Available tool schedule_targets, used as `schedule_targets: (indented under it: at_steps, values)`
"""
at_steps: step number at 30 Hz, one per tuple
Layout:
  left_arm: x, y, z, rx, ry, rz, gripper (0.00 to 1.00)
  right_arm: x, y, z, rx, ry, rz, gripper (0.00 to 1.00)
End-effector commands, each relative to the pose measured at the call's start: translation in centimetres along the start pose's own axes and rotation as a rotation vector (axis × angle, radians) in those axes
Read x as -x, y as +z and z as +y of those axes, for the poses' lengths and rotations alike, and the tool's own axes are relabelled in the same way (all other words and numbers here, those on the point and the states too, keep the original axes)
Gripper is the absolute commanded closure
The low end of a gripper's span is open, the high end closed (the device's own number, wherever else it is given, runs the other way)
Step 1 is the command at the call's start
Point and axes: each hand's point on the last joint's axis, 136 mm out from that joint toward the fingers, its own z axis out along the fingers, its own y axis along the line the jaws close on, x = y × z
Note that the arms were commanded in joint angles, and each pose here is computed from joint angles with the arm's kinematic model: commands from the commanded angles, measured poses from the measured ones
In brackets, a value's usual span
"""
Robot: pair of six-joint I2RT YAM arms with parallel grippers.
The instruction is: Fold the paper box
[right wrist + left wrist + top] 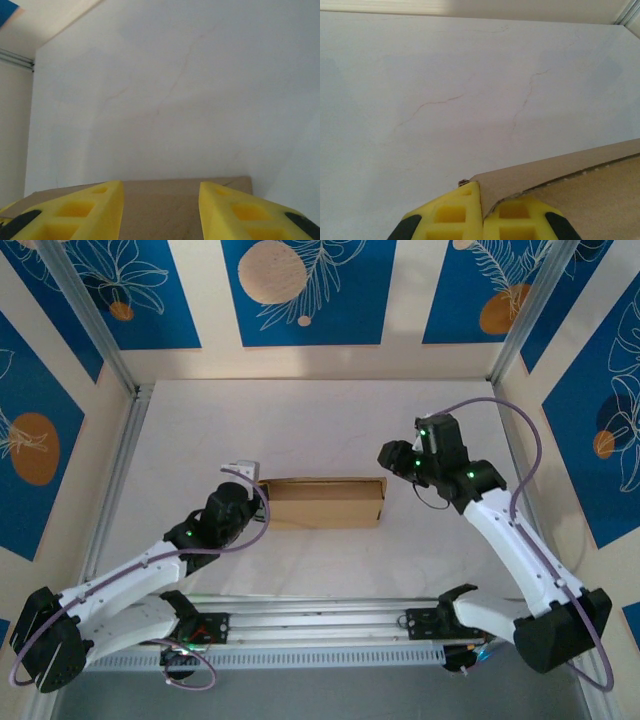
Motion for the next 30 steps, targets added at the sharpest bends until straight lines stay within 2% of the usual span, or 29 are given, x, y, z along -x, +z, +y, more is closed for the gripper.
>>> schedule_targets:
  at_steps: [1, 7, 16, 21, 26, 30]
  values:
    - [-5.2, 0.2, 1.6, 0.058, 0.097, 0.188, 0.99, -1.3, 0.4, 0.2, -0.026, 0.079, 0.074, 0.58]
    - [-5.2, 0.2, 1.5, 0.059, 0.089, 0.189, 0.99, -3.9, 2.1, -0.1, -0.087, -0.035, 0.105, 0.63]
    - [-5.0, -0.1, 1.6, 0.057, 0.078, 0.186, 0.97, -7.0, 3.1, -3.8, -0.146, -0.144, 0.108, 0.75]
    - [-4.3, -0.5, 1.2, 0.042, 0.072, 0.175, 0.77, -7.2, 3.2, -4.3, -0.158, -0.165, 0.100, 0.75]
    - [-2.0, -1.7, 0.7, 0.020, 0.080, 0.134, 0.56, -7.0, 3.3, -4.1, -0.162, -0.180, 0.094, 0.75]
    - [-0.2, -3.0, -0.4, -0.034, 0.104, 0.123, 0.44, -7.0, 3.4, -4.0, -0.168, -0.190, 0.092, 0.75]
